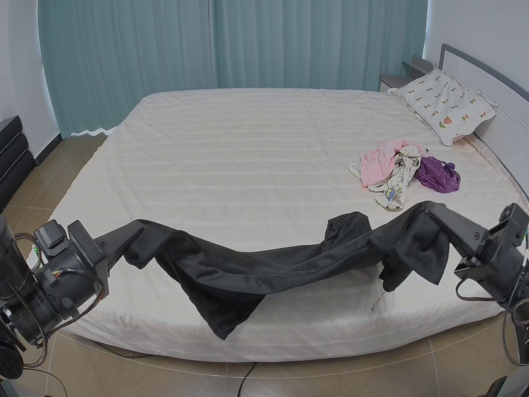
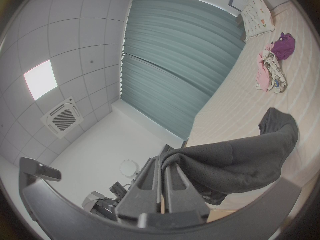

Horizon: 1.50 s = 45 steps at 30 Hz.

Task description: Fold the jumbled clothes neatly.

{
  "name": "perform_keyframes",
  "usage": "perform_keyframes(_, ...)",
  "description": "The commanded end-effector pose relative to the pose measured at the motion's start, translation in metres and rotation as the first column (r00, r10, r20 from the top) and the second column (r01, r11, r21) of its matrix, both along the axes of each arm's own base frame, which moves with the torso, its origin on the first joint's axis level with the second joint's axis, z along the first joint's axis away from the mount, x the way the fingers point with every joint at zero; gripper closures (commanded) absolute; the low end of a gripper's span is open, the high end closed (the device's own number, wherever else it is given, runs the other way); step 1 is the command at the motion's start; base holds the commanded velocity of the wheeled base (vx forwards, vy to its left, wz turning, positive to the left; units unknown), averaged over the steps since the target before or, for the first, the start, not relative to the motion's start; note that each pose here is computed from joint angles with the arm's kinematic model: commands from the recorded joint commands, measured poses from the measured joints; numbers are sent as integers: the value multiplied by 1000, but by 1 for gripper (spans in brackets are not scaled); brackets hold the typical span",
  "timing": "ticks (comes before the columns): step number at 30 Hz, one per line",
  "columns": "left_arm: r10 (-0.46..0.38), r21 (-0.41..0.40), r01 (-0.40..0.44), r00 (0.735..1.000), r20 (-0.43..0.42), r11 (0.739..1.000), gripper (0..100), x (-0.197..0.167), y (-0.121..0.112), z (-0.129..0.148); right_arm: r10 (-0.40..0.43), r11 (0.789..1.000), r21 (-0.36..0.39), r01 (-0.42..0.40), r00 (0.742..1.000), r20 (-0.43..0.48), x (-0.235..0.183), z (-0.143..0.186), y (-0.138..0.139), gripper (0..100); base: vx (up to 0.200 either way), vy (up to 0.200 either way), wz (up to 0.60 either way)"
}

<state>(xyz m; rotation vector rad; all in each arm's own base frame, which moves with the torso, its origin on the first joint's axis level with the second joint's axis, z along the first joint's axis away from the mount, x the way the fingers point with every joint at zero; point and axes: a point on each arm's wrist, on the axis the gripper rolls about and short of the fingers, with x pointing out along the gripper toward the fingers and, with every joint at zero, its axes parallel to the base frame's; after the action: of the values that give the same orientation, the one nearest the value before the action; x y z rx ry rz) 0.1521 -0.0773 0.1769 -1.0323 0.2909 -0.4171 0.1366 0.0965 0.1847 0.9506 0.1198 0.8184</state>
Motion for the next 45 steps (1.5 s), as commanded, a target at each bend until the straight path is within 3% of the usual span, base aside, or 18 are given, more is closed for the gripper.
perform_keyframes(1, 1, -49, 5, 993, 116, 999, 100, -34, 17, 30, 17, 993, 114, -39, 983, 182, -41, 53, -25, 100, 0, 0, 0)
perform_keyframes(6, 6, -55, 1, 992, 130, 998, 100, -38, 20, 54, 15, 991, 129, -41, 980, 196, -50, 88, -32, 100, 0, 0, 0)
perform_keyframes(8, 13, -57, -5, 991, 134, 998, 100, -36, 20, 67, -20, 990, 138, -8, 979, 202, -45, 106, -33, 100, 0, 0, 0)
perform_keyframes(13, 39, -78, -25, 984, 174, 997, 100, -22, 16, 94, -91, 972, 232, 42, 975, 204, -16, 150, -39, 100, 0, 0, 0)
perform_keyframes(16, 66, -70, -56, 985, 158, 996, 100, -3, 13, 100, -108, 977, 199, 81, 986, 129, 24, 158, -48, 100, 0, 0, 0)
perform_keyframes(20, 78, -22, -77, 995, 59, 997, 100, 30, 2, 82, -128, 980, 155, 125, 992, 9, 74, 146, -51, 100, 0, 0, 0)
perform_keyframes(26, 126, 36, -124, 989, -71, 992, 100, 70, 1, 50, -203, 971, 106, 216, 972, -121, 146, 109, -52, 100, 0, 0, 0)
perform_keyframes(33, 81, 72, -69, 982, -170, 995, 100, 105, -7, 20, -226, 971, 55, 234, 967, -120, 180, 95, -49, 100, 0, 0, 0)
perform_keyframes(45, 125, 85, -110, 974, -191, 990, 100, 163, -7, 4, -237, 971, 0, 240, 957, -166, 215, 66, -44, 100, 167, 0, 0)
